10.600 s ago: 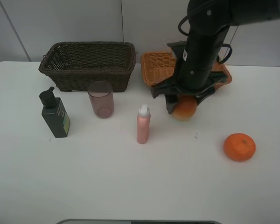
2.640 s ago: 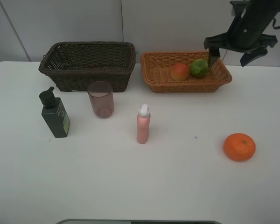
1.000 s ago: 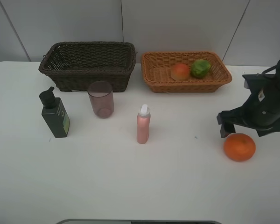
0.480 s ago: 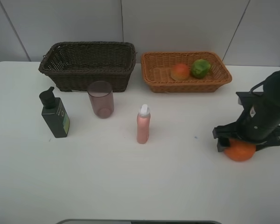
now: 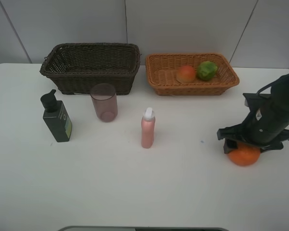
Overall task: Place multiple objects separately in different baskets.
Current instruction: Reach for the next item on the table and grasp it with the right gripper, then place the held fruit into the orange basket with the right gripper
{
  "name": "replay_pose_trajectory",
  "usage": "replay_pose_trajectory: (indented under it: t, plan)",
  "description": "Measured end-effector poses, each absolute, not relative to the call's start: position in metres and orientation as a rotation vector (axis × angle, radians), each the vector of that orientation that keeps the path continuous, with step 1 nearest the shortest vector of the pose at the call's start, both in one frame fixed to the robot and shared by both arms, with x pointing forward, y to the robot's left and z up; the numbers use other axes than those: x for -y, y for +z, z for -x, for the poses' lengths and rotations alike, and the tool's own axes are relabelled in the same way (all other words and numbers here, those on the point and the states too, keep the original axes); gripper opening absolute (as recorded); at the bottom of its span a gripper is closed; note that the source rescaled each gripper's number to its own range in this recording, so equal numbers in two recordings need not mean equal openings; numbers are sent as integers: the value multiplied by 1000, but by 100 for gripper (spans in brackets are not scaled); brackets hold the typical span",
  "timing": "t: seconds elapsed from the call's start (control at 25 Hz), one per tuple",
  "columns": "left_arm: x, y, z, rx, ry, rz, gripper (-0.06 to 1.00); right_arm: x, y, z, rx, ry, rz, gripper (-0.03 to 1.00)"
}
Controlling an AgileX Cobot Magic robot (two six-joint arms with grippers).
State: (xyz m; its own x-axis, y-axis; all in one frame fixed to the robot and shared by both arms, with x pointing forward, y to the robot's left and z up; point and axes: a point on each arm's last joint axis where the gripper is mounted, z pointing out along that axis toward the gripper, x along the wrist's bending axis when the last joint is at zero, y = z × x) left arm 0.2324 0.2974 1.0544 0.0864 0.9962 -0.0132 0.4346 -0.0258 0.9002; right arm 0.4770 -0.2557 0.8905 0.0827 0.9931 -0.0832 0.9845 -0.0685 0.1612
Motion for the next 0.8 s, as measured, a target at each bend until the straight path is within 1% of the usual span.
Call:
replay_pose_trajectory:
  t: [0.72, 0.8]
  plan:
    - [-297, 1054, -232, -1458, 900, -1577, 100, 256, 891, -477, -2014, 72, -2177, 35]
    - [-297, 1054, -232, -1458, 900, -1577, 100, 256, 896, -482, -2005, 51, -2180, 35]
